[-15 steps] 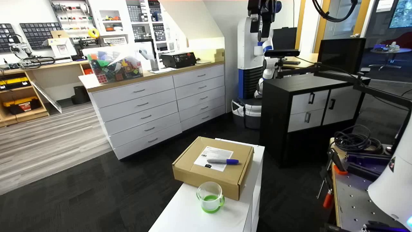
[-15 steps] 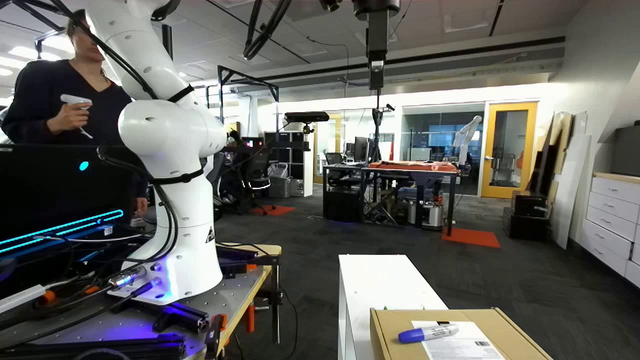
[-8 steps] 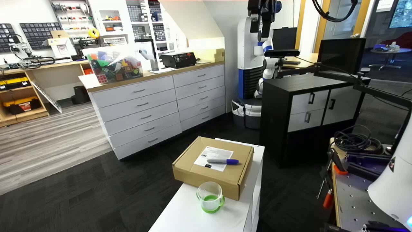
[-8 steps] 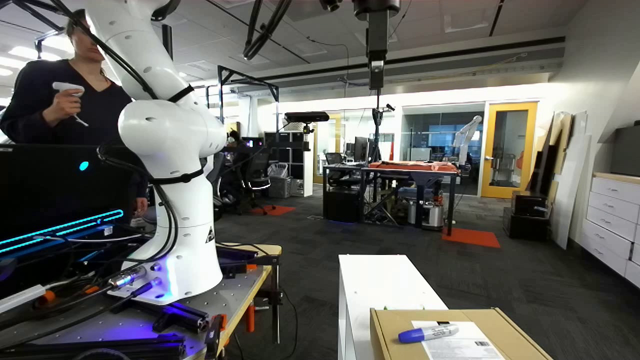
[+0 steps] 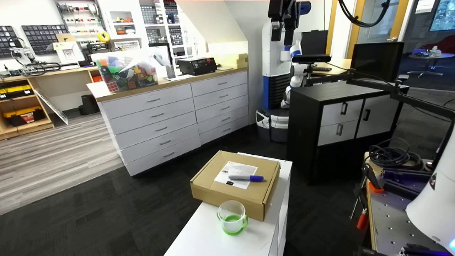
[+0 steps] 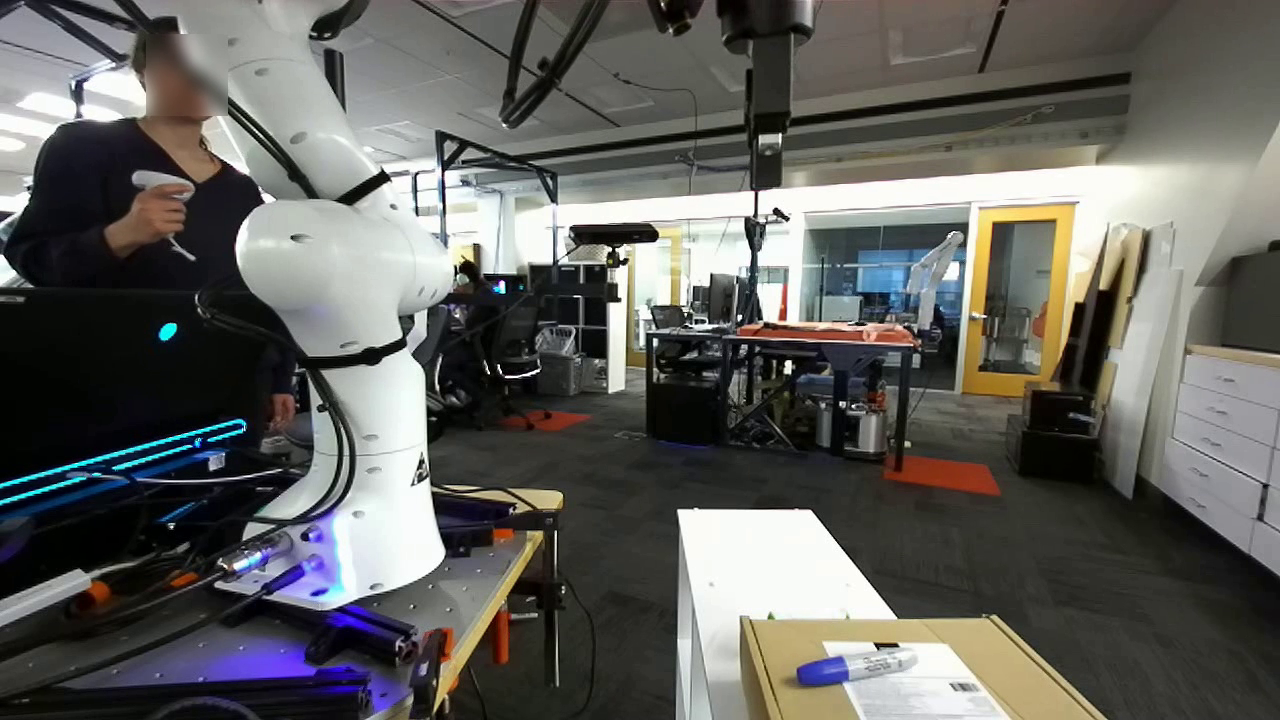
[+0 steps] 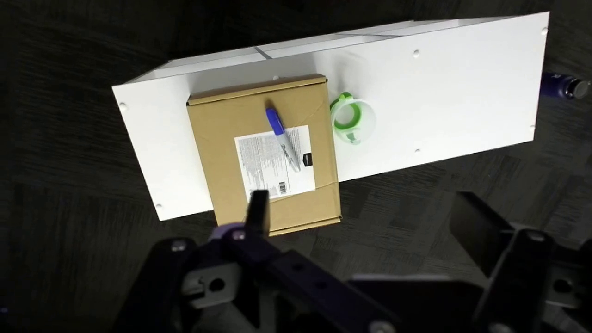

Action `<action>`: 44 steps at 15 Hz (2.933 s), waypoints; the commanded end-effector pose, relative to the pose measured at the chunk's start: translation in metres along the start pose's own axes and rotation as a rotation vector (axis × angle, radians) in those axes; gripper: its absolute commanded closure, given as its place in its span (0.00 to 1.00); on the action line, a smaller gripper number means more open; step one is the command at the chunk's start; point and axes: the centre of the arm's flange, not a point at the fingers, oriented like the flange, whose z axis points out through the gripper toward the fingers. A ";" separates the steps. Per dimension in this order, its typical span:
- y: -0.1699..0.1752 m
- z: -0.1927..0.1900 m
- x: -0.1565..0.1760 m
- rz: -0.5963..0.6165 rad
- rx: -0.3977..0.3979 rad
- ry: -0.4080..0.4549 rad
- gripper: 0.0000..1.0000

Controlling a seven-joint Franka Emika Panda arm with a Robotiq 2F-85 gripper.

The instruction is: Put the marker in the cup

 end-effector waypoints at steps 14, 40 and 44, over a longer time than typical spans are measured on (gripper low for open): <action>-0.001 0.091 0.087 -0.186 -0.046 -0.089 0.00; -0.006 0.161 0.139 -0.374 -0.089 -0.051 0.00; -0.006 0.177 0.146 -0.419 -0.098 -0.023 0.00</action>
